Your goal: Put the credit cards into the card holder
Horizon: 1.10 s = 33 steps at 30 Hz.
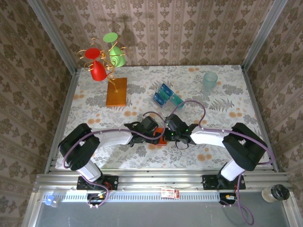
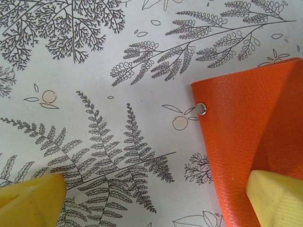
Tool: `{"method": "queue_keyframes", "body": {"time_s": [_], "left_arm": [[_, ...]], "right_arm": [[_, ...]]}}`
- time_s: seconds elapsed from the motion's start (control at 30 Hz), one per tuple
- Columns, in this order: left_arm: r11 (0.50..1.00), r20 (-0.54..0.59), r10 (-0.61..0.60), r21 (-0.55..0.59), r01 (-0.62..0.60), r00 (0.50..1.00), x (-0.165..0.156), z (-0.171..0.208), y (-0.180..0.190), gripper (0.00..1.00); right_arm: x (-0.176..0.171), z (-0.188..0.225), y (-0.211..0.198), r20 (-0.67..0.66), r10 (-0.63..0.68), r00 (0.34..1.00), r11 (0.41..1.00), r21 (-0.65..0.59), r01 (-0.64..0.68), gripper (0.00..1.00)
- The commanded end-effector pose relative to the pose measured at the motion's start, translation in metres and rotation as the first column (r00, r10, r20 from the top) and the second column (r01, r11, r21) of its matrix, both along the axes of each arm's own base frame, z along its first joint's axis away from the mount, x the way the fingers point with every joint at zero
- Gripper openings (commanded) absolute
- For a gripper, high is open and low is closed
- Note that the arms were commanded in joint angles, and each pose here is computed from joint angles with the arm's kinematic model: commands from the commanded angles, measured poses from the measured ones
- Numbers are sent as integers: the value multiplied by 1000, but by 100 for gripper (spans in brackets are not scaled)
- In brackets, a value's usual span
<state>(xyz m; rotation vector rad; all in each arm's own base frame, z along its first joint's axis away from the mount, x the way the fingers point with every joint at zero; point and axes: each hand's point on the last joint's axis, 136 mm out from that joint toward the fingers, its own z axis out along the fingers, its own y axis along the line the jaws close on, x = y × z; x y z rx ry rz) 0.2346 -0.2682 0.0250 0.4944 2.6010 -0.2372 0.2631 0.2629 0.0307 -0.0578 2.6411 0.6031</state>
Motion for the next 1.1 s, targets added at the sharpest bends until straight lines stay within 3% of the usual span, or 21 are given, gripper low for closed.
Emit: {"method": "queue_keyframes", "body": {"time_s": [0.0,0.33,1.07], "left_arm": [[996,-74,4,87,3,997,-15,-28,19,100],[996,-74,2,87,5,997,-15,-28,18,100],[999,-62,32,43,-29,998,-18,-20,12,100]], "right_arm": [[-56,-50,-25,-198,29,980,990,-131,-56,0],[-68,-64,-33,-224,-8,974,988,-151,-27,0],[-36,-29,-9,-190,90,978,993,-53,-102,0]]}}
